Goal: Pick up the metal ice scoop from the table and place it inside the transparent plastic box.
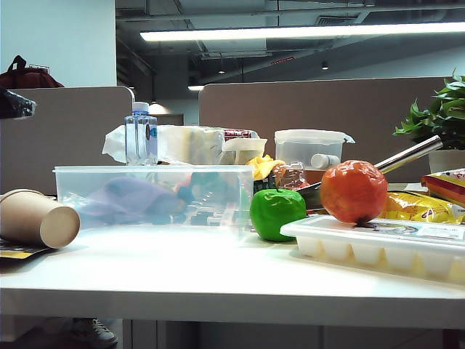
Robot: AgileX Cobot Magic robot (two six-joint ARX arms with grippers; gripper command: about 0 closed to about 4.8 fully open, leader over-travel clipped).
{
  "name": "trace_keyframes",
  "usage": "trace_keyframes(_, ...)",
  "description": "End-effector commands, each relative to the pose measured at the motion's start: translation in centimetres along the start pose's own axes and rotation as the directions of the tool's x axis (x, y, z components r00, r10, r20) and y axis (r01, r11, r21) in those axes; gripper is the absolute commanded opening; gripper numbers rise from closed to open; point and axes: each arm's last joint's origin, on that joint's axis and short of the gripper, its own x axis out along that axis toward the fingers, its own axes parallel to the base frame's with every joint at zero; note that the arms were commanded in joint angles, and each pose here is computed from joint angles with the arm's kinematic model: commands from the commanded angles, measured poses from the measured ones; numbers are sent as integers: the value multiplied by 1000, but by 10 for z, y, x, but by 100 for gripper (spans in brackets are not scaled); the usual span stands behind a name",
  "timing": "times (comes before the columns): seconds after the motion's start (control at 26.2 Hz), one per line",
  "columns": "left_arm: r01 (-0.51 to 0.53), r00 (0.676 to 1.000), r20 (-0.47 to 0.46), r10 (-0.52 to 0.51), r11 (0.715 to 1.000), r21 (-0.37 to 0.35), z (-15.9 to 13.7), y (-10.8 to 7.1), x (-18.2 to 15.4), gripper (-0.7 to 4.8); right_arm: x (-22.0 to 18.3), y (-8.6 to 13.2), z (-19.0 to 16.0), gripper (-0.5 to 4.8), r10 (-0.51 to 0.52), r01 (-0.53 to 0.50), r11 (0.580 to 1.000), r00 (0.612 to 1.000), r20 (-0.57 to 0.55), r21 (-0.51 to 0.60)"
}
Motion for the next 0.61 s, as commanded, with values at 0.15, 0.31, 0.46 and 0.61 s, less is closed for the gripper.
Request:
trace_keyframes(0.15,3,1000,8,-3,1000,1,1,0,0,-5,33,14,5,401,13,-11,998,999,-43,63)
trace_keyframes(0.31,3,1000,8,-3,1000,1,1,0,0,-5,65,24,10,402,0,5,997,998,-68,71)
trace_keyframes(0.46,3,1000,8,-3,1000,1,1,0,0,-5,100,25,12,402,-54,61,995,995,-84,74)
trace_keyframes(0.61,3,1000,7,-3,1000,1,1,0,0,-5,131,24,11,402,-76,87,993,988,-134,76)
